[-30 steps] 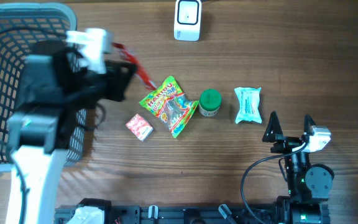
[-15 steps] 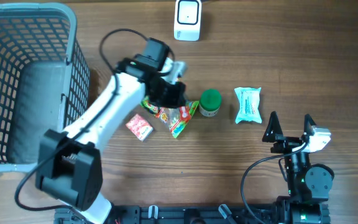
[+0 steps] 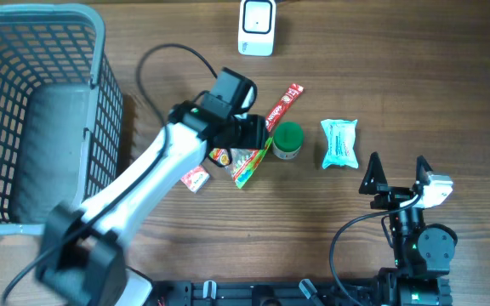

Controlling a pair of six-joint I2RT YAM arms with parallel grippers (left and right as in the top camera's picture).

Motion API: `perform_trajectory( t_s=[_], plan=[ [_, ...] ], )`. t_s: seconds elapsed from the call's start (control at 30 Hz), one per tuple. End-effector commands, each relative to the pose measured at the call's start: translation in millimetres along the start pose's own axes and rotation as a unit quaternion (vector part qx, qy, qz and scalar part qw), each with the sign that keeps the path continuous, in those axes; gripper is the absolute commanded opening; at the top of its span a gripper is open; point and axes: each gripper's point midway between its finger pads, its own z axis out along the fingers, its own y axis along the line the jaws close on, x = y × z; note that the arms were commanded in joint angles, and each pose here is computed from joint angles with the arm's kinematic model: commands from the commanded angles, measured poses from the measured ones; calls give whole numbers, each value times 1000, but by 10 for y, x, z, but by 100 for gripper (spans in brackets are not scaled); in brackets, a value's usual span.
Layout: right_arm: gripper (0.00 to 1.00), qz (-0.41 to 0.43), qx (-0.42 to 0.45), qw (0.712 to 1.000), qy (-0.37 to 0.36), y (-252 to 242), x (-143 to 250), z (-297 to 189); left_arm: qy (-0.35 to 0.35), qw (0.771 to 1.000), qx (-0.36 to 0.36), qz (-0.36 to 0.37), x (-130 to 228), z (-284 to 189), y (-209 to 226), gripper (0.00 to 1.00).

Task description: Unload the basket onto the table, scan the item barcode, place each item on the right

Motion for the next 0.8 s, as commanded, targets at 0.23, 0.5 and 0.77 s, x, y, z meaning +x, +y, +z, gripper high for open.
perform_trajectory(
  t_s=[0.23,0.5,0.77],
  plan=[
    [100,-6,3,1000,-2,-7,-5,0,-598,791,-120,45,-1192,-3881,44,100],
    [100,-6,3,1000,-2,-7,-5,0,-651,684,-325,47,-730,-5118,541,100],
    [100,-6,3,1000,-2,-7,-5,0,-654,685,-317,47,-580,-5205,582,100]
  ],
)
